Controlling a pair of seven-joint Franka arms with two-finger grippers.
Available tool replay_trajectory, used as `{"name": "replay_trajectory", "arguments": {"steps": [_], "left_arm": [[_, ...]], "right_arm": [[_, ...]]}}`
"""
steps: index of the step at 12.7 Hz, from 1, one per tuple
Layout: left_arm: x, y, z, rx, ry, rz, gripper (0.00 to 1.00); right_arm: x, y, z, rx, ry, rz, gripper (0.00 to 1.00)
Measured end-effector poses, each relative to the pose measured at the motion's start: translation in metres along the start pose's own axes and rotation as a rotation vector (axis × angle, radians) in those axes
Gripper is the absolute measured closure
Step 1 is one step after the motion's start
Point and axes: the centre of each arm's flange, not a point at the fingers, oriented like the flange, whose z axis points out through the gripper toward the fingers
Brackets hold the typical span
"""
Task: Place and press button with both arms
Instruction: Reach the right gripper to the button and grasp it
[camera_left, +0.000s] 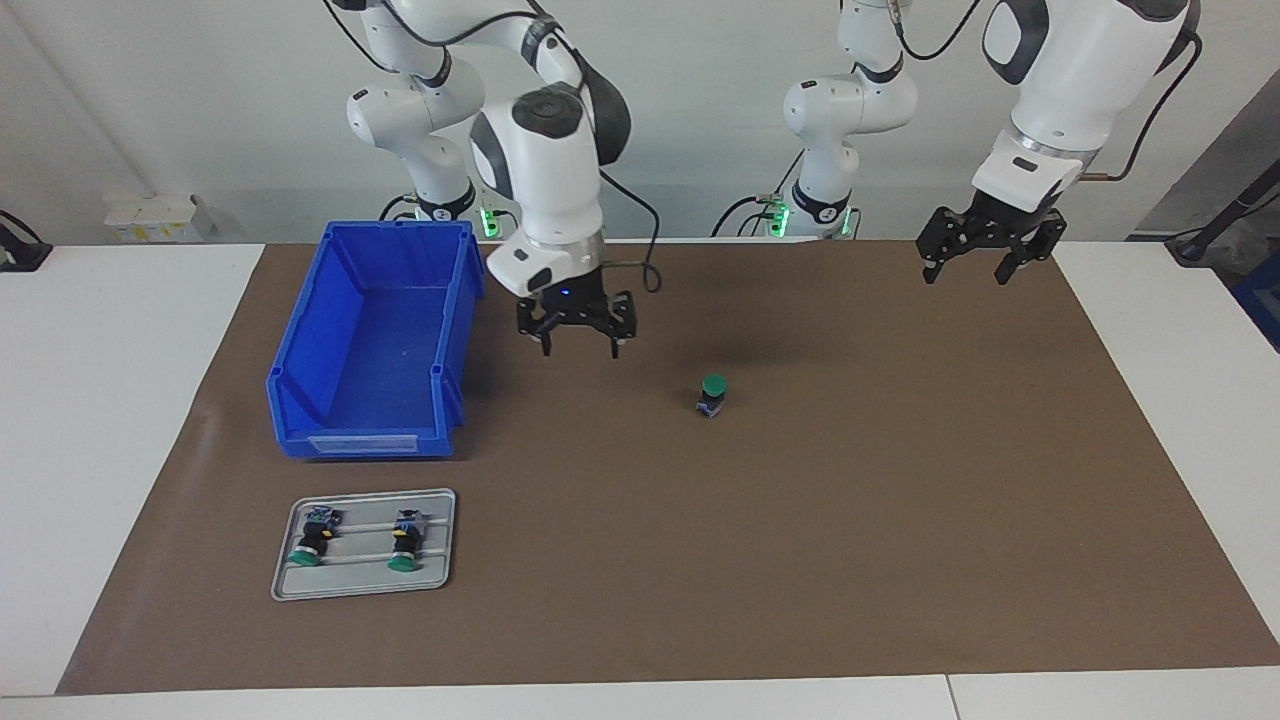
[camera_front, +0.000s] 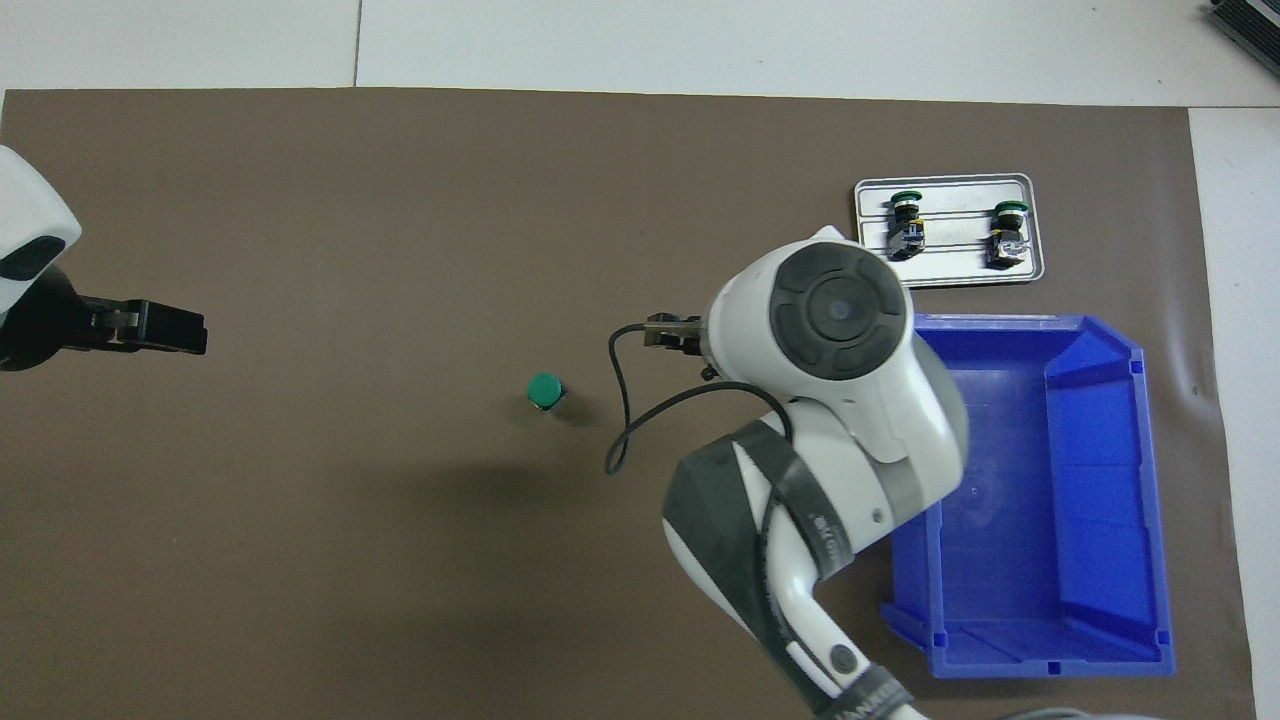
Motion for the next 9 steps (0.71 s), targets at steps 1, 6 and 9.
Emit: {"name": "replay_trajectory", "arguments": {"steps": [1, 6, 9], "left_arm": [[0.000, -0.003, 0.000, 0.000, 0.000, -0.005, 0.00], [0.000, -0.003, 0.000, 0.000, 0.000, -0.005, 0.00], [0.000, -0.003, 0.000, 0.000, 0.000, -0.005, 0.00]], "right_arm": [[-0.005, -0.025, 0.017, 0.026, -0.002, -0.003, 0.01], [-0.027, -0.100, 0.066, 0.074, 0.018, -0.058, 0.01], [-0.039, -0.135, 0.105, 0.074, 0.052, -0.104, 0.01]]}}
